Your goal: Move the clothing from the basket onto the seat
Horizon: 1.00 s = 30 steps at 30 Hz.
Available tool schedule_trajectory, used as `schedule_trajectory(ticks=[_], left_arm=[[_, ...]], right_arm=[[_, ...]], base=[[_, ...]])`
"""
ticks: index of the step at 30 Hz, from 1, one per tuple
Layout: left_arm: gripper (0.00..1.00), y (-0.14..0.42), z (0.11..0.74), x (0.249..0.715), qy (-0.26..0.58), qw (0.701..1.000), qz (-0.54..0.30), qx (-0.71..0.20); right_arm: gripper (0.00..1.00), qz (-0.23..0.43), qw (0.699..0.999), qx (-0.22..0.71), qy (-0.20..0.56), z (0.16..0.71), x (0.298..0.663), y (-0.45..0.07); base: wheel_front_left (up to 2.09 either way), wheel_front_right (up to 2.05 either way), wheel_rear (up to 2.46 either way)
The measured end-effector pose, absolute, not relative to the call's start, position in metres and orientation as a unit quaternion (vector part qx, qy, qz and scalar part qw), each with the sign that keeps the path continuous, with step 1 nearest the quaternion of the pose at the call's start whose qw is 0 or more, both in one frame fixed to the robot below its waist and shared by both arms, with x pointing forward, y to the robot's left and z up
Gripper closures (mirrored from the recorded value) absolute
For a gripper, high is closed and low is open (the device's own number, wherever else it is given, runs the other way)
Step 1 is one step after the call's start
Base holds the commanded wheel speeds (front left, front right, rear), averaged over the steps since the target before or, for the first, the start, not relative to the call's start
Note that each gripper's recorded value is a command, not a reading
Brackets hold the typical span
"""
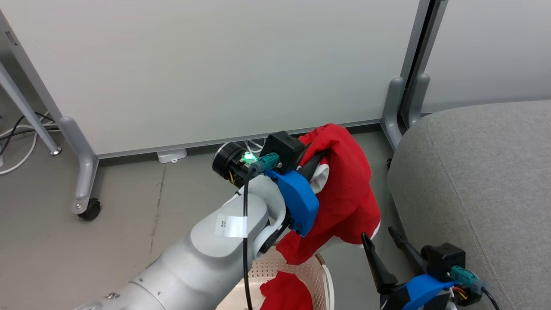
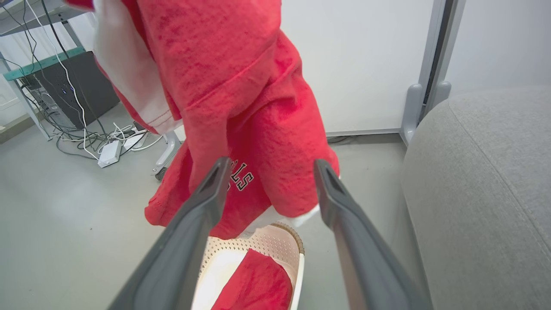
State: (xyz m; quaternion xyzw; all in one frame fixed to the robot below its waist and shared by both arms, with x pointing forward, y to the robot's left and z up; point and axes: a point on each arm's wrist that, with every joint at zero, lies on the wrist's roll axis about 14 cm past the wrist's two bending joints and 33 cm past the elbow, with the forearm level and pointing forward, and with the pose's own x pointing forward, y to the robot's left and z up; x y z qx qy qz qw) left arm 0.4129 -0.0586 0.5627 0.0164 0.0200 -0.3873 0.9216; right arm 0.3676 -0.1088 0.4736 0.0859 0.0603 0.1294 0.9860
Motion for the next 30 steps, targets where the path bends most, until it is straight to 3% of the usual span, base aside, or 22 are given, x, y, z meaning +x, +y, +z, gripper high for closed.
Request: schedule_trajectory(ticks=[30], left_arm=[[1.00,-0.064,0.563,0.406,0.021,0.917,-0.399,0.007]], right_arm=[[0.00,0.229,0.970,0.049,0.063,0.490,0.409,-0.045]], base=[[0.00,0.00,0.00]])
